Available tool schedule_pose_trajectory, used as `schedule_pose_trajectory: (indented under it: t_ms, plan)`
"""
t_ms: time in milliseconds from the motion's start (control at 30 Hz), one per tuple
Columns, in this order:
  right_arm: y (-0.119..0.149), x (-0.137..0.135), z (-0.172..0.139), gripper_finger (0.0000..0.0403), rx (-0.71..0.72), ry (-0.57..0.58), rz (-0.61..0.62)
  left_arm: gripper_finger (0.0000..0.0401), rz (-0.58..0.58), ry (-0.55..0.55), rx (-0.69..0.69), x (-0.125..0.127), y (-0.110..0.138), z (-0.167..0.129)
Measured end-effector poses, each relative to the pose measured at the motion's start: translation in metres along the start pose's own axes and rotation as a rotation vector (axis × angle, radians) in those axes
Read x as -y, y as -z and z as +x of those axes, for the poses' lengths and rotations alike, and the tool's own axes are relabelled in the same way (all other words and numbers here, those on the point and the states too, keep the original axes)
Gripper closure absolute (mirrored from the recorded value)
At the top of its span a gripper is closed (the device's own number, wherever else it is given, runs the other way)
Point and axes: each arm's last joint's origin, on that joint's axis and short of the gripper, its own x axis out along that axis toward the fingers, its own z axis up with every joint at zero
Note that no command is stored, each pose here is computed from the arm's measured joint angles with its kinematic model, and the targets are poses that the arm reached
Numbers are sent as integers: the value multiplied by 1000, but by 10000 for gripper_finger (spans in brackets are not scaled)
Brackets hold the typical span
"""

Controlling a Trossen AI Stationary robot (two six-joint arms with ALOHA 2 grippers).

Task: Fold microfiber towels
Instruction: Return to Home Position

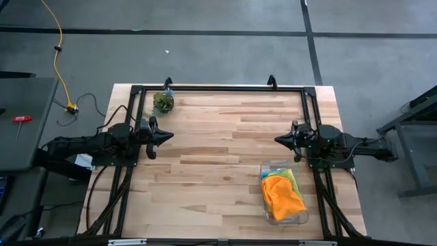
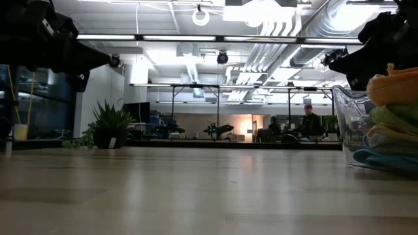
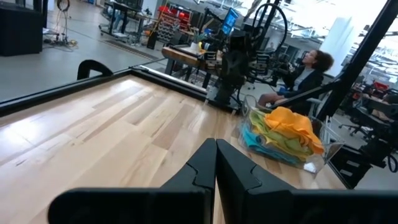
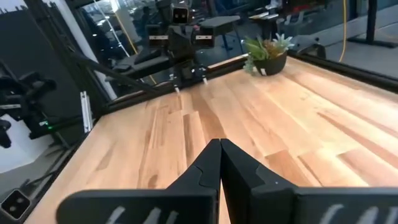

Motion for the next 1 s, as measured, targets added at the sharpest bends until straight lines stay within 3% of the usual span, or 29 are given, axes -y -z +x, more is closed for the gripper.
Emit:
schedule_pose_trajectory:
  t_ms: [1000]
  plan:
    - [1,0,1,402,-19,8,18,401,1,0,0,0,0,0]
